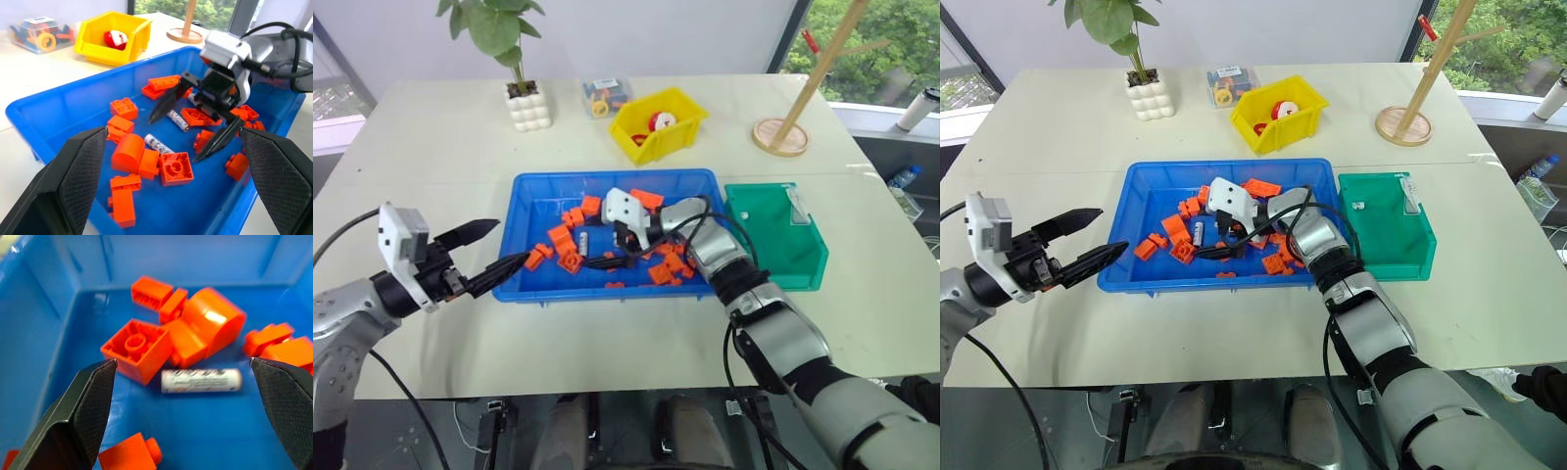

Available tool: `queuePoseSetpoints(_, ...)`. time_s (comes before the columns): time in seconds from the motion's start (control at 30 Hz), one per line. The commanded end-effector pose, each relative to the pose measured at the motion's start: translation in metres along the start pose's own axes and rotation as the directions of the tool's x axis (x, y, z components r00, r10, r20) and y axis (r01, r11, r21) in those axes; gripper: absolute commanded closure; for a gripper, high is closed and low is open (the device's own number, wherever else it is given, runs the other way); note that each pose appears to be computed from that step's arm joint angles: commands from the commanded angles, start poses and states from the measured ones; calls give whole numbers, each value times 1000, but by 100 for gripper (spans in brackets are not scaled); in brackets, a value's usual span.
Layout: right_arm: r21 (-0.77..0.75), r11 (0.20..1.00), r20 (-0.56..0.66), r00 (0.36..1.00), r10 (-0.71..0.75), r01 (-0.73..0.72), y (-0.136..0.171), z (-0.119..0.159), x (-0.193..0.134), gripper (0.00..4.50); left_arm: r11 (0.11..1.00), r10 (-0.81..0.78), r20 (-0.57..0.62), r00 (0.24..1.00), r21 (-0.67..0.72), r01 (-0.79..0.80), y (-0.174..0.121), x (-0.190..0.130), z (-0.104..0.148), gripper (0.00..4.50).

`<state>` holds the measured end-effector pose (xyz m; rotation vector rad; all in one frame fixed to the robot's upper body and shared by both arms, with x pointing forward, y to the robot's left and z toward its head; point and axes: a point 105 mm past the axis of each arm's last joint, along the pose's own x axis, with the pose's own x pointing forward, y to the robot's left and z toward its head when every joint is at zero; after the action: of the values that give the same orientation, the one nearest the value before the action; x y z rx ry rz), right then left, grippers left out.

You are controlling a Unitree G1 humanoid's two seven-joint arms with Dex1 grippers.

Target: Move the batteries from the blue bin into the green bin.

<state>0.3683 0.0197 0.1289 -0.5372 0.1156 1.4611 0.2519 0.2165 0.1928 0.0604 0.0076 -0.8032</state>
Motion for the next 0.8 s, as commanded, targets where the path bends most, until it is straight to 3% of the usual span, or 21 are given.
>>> queuePoseSetpoints(0.03, -79, 997, 2, 1000, 18, -17, -5, 16, 4, 2, 999, -28, 7, 1000, 39, 28, -7, -6, 13, 0)
queuePoseSetpoints(0.37, -80, 997, -42, 999, 16, -19, -9, 10, 14, 2, 996, -87, -69, 994, 11, 88, -18, -13, 5, 0)
queuePoseSetpoints(0.8, -65, 998, -124, 992, -6, -2, -10, -6, 19, 2, 997, -73, -37, 997, 13, 73, -21, -9, 4, 0)
